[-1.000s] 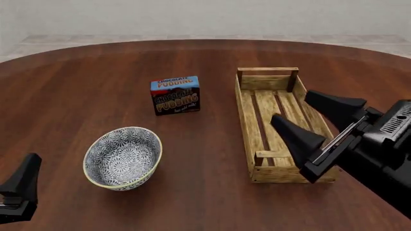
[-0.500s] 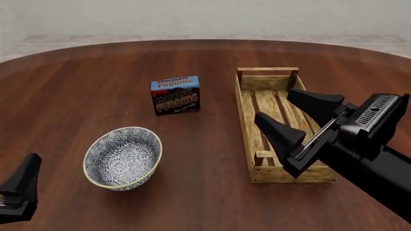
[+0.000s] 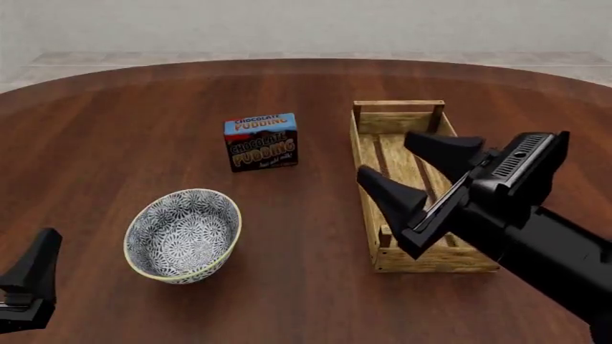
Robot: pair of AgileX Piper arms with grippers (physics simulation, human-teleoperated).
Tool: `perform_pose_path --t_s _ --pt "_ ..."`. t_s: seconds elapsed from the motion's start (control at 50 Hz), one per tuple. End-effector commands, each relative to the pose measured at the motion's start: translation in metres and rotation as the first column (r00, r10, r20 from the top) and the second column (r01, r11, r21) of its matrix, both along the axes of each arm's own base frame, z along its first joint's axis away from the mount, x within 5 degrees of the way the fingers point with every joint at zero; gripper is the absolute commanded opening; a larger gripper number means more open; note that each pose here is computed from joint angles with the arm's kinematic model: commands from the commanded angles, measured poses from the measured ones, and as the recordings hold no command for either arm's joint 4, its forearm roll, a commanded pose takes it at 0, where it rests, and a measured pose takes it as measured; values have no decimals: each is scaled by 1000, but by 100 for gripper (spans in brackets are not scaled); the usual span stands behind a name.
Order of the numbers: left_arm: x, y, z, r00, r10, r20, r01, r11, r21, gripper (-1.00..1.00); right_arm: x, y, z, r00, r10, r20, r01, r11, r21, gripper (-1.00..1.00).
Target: Pick up the bowl on the left and put it in the tray.
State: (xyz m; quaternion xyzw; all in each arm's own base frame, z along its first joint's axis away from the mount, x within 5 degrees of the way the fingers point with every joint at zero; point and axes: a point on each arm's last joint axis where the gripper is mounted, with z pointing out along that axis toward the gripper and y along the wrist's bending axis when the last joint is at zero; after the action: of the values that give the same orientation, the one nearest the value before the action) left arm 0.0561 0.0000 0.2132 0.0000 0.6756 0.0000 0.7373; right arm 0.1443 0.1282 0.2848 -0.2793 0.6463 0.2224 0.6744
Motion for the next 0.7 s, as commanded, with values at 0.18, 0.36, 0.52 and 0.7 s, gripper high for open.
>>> perform_pose_path --t_s 0.18,0.36,0.52,0.7 --pt "0 0 0 1000 0 0 0 1000 0 100 8 16 -8 999 31 -24 -32 999 -20 100" --pt "0 0 0 1000 0 0 0 1000 0 100 10 18 -8 999 34 -23 -34 999 -21 100" --pt "0 0 0 1000 0 0 0 1000 0 100 9 22 -7 999 47 -19 -47 999 -18 100" --pt "0 0 0 1000 0 0 0 1000 0 100 10 21 -7 999 41 -23 -41 999 -4 100"
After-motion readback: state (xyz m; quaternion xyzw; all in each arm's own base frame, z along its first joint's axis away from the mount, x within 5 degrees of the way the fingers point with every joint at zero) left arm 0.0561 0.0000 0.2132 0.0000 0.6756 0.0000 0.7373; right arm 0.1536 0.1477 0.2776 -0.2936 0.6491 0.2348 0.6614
